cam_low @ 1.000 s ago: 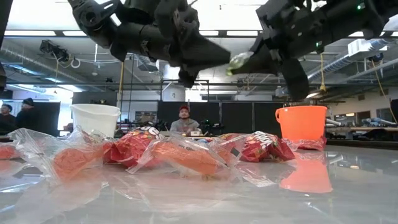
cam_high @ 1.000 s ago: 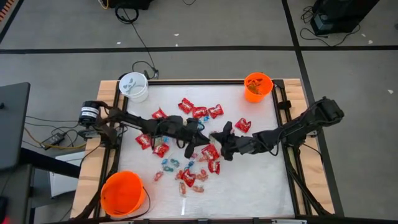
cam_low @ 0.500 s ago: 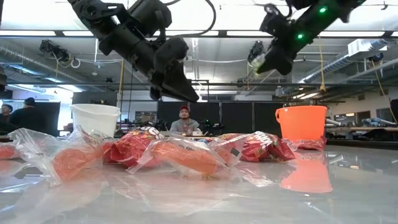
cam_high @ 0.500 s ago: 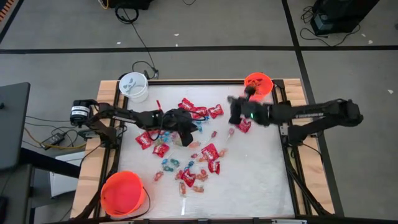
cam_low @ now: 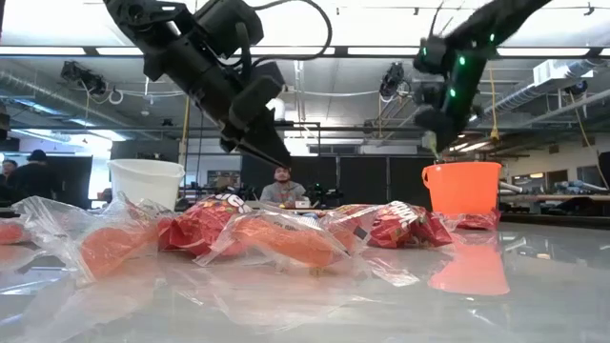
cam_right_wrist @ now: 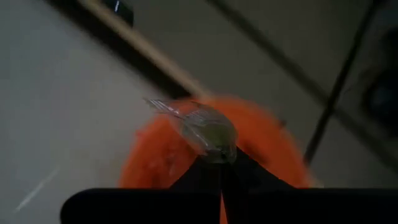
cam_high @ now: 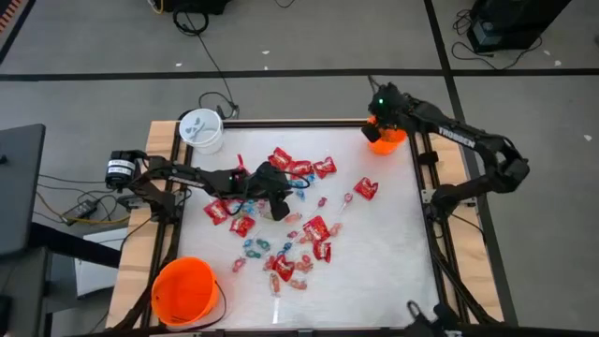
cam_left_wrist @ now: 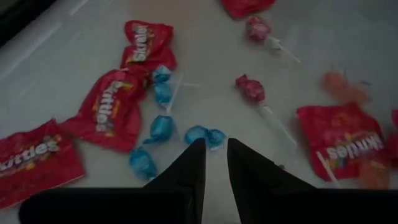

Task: Sort candy by brand, put in halloween buckets
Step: Put the green gummy into the top orange bucket

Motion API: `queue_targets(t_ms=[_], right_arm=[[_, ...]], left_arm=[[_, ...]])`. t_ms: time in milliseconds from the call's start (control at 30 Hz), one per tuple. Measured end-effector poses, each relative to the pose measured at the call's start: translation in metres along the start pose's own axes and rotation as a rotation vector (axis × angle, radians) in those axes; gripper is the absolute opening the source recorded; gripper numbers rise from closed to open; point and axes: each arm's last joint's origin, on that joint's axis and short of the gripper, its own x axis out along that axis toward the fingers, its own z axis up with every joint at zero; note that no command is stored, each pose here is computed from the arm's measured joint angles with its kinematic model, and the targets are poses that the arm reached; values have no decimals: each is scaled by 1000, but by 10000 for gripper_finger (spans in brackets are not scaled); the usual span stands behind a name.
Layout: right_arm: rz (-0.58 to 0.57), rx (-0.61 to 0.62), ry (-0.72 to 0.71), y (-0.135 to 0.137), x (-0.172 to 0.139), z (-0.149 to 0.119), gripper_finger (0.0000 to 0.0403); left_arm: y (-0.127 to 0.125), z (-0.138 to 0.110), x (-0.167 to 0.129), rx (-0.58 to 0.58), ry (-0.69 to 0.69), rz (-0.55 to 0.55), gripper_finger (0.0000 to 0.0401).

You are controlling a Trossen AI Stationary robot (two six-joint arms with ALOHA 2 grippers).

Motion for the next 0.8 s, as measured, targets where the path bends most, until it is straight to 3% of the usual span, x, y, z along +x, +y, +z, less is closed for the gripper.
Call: queue_targets(t_ms=[200,533,800], right_arm=[[117,92,206,-16,23,-17,6],[253,151,273,-11,52,-18,14],[257,171,318,-9,68,-20,80]], left_arm=[[0,-6,-1,100,55,17,74],[39,1,-3,213,98,43,74],[69,-10,-11,166,100,24,74]])
